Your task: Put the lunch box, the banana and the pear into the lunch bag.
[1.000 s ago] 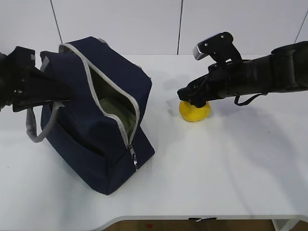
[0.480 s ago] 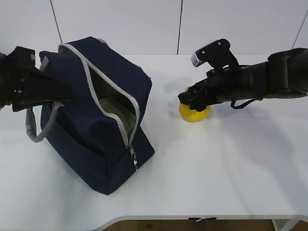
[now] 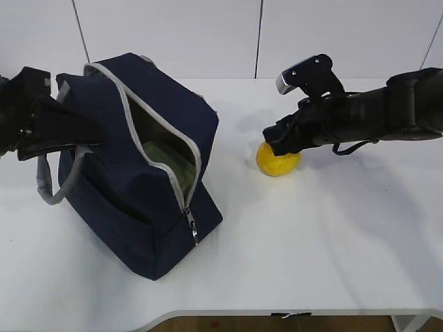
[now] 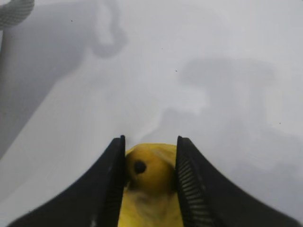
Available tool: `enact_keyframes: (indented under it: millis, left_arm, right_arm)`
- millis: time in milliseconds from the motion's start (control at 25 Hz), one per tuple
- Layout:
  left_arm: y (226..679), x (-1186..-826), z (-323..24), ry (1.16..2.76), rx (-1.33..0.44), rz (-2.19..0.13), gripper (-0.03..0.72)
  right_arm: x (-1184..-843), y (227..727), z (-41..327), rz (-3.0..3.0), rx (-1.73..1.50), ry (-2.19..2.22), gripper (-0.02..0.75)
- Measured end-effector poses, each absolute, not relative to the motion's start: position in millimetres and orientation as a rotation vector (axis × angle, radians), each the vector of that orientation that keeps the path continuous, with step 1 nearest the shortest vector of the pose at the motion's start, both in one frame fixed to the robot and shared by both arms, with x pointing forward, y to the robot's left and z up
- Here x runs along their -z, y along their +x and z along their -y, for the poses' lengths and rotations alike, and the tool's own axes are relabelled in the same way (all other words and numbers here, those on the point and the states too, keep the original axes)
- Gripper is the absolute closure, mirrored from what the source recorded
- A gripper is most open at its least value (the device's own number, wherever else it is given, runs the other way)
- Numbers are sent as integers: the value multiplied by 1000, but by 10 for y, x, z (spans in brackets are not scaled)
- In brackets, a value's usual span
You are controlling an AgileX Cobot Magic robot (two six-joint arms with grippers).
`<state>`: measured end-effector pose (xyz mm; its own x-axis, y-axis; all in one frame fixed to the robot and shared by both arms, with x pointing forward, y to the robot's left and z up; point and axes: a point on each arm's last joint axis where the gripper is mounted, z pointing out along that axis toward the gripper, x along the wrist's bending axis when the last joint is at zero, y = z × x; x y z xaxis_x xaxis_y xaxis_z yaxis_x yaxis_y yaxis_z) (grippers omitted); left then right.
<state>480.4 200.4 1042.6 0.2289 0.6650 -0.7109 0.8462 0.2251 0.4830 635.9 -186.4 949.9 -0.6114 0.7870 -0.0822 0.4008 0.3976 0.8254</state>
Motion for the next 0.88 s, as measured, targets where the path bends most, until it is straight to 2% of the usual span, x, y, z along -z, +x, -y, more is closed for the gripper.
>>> enact_keyframes:
  millis: [160, 880]
  left_arm:
    - [4804, -10426, -2004, 1498, 227, -1494, 688]
    - [4804, -10426, -2004, 1498, 227, -1494, 688]
  right_arm:
    - [-9498, 6359, 1864, -2195, -1108, 1015, 484]
    - [-9494, 6363, 1874, -2189, -1096, 1026, 494]
